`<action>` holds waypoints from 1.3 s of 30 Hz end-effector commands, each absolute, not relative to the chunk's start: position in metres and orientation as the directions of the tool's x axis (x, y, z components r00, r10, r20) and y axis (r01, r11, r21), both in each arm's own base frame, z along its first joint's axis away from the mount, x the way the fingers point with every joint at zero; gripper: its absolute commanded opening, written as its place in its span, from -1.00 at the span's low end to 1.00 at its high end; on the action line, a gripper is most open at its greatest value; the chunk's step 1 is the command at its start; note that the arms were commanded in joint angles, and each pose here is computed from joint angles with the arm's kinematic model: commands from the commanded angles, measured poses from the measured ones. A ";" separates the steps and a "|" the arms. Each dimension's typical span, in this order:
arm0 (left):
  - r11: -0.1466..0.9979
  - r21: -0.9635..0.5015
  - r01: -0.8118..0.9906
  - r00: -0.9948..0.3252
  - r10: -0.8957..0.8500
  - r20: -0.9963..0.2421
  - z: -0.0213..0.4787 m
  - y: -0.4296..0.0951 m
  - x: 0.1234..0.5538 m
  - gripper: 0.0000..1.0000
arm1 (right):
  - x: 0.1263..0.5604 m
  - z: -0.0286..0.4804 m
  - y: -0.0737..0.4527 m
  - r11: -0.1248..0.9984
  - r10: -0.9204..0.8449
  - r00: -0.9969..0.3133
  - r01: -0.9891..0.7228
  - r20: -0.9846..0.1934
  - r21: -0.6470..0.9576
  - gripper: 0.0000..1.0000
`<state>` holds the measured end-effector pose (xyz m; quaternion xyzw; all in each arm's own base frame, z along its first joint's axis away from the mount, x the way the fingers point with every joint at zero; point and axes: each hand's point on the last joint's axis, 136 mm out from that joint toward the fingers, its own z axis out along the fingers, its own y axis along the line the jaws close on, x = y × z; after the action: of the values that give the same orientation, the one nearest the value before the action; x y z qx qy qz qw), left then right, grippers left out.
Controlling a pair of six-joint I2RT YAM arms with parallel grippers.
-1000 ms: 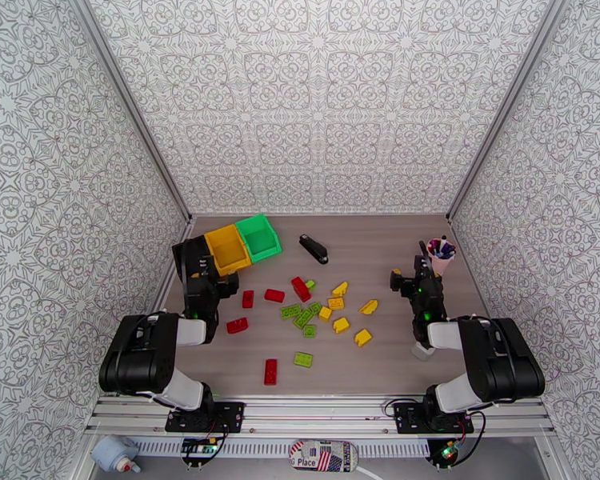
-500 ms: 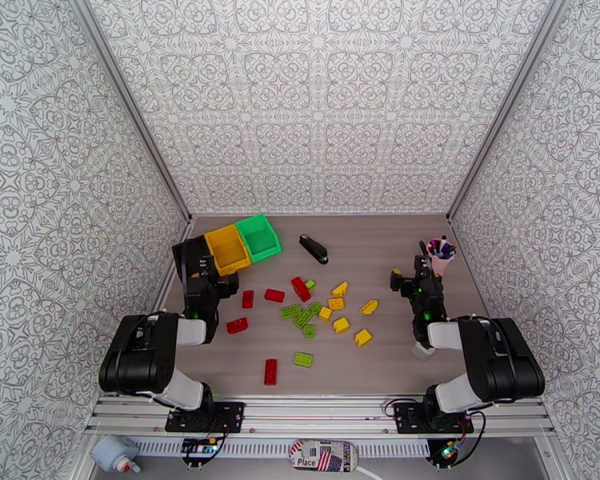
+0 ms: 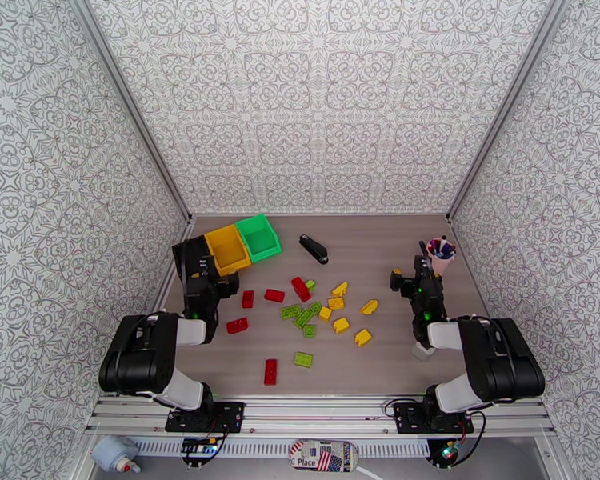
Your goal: Sort the legos into containers by color
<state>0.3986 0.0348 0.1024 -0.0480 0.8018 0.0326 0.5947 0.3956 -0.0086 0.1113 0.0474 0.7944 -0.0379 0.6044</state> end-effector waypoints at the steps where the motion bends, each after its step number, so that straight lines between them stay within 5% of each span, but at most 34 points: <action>1: 0.994 -0.013 -0.107 -0.261 -0.041 -0.964 0.117 0.037 0.400 0.99 | 0.399 0.121 -0.011 0.992 0.027 -0.240 0.124 -0.970 -0.003 0.98; 10: 0.977 0.004 -0.213 -0.239 -0.048 -0.970 0.175 0.042 0.389 0.99 | 0.375 0.196 -0.033 0.965 0.103 -0.193 0.258 -0.976 0.051 0.98; 16: 0.942 -0.177 -0.284 -0.246 -0.250 -0.936 0.234 0.030 0.374 0.99 | 0.333 0.231 -0.046 0.901 0.304 -0.219 0.383 -0.927 0.205 0.98; 22: 0.902 -0.337 -0.268 -0.424 -0.425 -0.800 0.232 0.005 0.348 0.99 | 0.304 0.224 -0.022 0.890 0.425 -0.405 0.351 -0.809 0.292 0.98; 29: 0.757 -0.617 -0.215 -0.534 -0.620 -0.574 0.200 -0.046 0.304 0.99 | 0.288 0.196 0.040 0.875 0.444 -0.670 0.181 -0.595 0.449 0.53; 33: 0.711 -0.676 -0.196 -0.569 -0.644 -0.512 0.182 -0.084 0.282 0.99 | 0.281 0.154 0.064 0.825 0.467 -0.785 0.222 -0.407 0.519 0.42; 39: 0.736 -0.661 -0.147 -0.634 -0.583 -0.508 0.170 -0.127 0.260 0.99 | 0.271 0.124 0.091 0.809 0.457 -0.831 0.240 -0.317 0.536 0.45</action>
<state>0.2645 -0.1246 0.1737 -0.1855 0.8564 -0.2969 0.3794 0.2831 0.0709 0.1337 0.1846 0.9239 0.2123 0.2594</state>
